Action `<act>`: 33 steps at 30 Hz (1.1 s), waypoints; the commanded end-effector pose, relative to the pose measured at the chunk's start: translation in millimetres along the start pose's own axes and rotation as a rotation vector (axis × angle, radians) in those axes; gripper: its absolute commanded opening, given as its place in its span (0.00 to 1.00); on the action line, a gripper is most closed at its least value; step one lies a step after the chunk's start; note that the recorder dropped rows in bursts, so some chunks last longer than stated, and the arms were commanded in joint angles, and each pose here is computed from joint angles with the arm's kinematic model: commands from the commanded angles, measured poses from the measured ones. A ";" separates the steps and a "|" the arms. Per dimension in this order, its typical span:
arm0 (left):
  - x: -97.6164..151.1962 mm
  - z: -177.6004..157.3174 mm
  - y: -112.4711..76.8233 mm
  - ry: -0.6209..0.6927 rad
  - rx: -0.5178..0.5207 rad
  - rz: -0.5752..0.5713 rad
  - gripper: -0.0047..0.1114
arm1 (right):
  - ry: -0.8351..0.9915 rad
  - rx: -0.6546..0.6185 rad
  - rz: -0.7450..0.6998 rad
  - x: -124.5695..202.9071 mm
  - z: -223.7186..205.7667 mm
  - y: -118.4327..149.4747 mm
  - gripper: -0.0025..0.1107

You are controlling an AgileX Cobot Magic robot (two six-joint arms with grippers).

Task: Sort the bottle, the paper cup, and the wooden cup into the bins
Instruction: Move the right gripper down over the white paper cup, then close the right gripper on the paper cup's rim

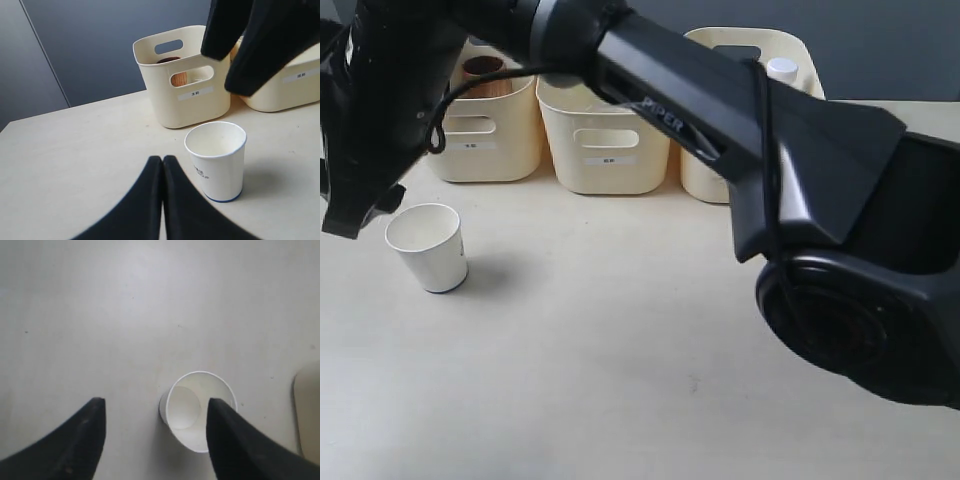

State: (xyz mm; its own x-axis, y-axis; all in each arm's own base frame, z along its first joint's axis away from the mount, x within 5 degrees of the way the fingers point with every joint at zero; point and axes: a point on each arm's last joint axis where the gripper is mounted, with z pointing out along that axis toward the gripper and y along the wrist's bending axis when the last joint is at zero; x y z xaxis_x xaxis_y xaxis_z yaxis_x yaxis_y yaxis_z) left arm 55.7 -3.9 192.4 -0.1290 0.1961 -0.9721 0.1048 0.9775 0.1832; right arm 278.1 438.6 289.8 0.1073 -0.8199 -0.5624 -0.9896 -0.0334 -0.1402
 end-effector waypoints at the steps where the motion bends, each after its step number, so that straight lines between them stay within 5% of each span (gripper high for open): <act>1: -0.6 -0.3 -0.4 -0.013 0.006 -0.001 0.04 | 0.049 -0.004 -0.007 9.6 20.1 -2.7 0.53; 18: -0.4 -0.3 -0.4 -0.011 0.006 -0.001 0.04 | 0.231 -0.110 -0.047 51.9 72.8 7.0 0.49; 33: -0.4 -0.3 -0.4 -0.011 0.006 -0.001 0.04 | 0.273 -0.059 -0.168 54.3 73.4 3.4 0.49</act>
State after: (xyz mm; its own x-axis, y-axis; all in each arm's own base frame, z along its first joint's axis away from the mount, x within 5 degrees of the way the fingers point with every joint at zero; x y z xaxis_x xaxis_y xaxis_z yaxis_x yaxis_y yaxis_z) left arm 55.7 -3.9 192.4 -0.1290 0.1961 -0.9721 0.1048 0.9775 0.1832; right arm 287.8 434.9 197.5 0.2178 -0.9279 -0.3026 -0.9741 -0.1872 -0.1271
